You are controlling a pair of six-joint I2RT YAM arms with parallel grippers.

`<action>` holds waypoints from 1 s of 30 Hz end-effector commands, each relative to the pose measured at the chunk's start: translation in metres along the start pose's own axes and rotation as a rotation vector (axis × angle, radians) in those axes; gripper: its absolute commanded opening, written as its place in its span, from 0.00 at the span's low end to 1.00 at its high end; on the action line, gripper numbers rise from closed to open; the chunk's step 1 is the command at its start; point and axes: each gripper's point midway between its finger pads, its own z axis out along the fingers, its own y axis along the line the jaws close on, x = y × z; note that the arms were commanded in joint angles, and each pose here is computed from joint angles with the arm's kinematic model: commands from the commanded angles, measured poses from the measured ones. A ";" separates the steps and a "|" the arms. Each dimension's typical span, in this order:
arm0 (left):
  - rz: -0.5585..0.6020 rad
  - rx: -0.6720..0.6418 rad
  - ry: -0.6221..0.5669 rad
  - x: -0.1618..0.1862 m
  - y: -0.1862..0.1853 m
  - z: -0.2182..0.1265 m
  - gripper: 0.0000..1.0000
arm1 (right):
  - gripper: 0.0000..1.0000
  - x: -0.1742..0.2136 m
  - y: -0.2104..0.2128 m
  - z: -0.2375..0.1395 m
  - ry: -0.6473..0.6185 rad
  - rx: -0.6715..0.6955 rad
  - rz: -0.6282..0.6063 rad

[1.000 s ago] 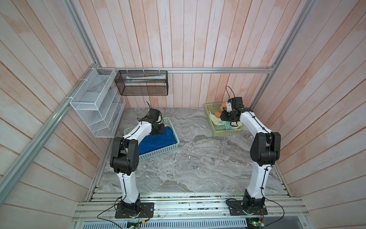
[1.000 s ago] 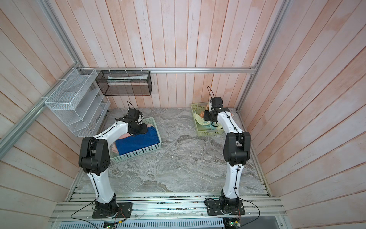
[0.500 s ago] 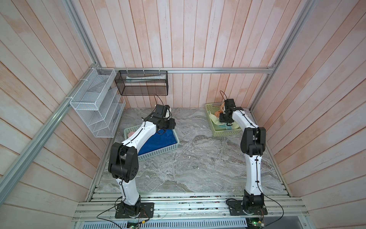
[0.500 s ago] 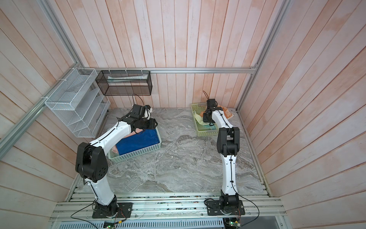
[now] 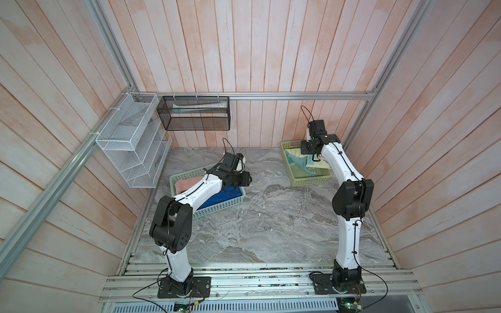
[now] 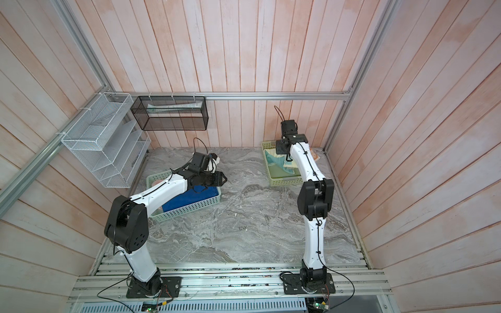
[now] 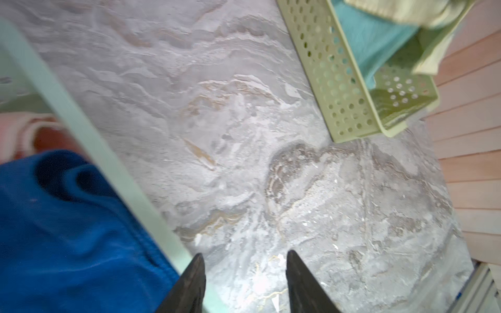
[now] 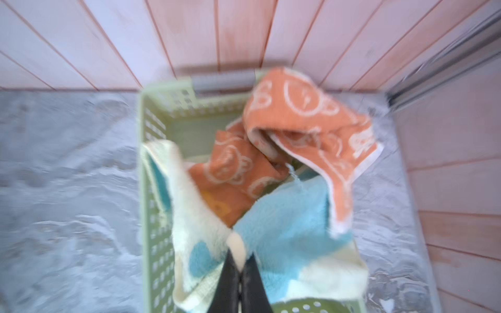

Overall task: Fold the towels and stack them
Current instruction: 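Grasp and lift a teal towel with the right gripper while the left withdraws, then drop the teal-and-yellow towel on the table and move both grippers to it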

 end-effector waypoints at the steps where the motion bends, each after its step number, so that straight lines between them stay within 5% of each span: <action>1: 0.027 0.072 -0.010 0.004 -0.036 0.003 0.50 | 0.00 -0.038 0.017 -0.081 -0.142 -0.029 -0.046; 8: 0.037 0.151 0.006 0.022 -0.070 0.012 0.48 | 0.00 -0.093 0.039 -0.214 -0.446 -0.090 -0.065; 14: 0.002 0.101 0.111 0.066 -0.055 0.039 0.48 | 0.00 -0.089 0.073 -0.285 -0.549 -0.214 -0.103; 20: 0.011 -0.048 0.169 0.093 -0.015 0.047 0.48 | 0.00 -0.017 0.099 -0.278 -0.395 -0.412 -0.094; 26: 0.003 -0.157 0.173 0.082 0.043 0.046 0.48 | 0.00 0.085 0.129 -0.237 -0.168 -0.638 0.002; 30: 0.022 -0.210 0.160 0.064 0.068 0.040 0.48 | 0.27 0.137 0.158 -0.229 -0.006 -0.828 0.051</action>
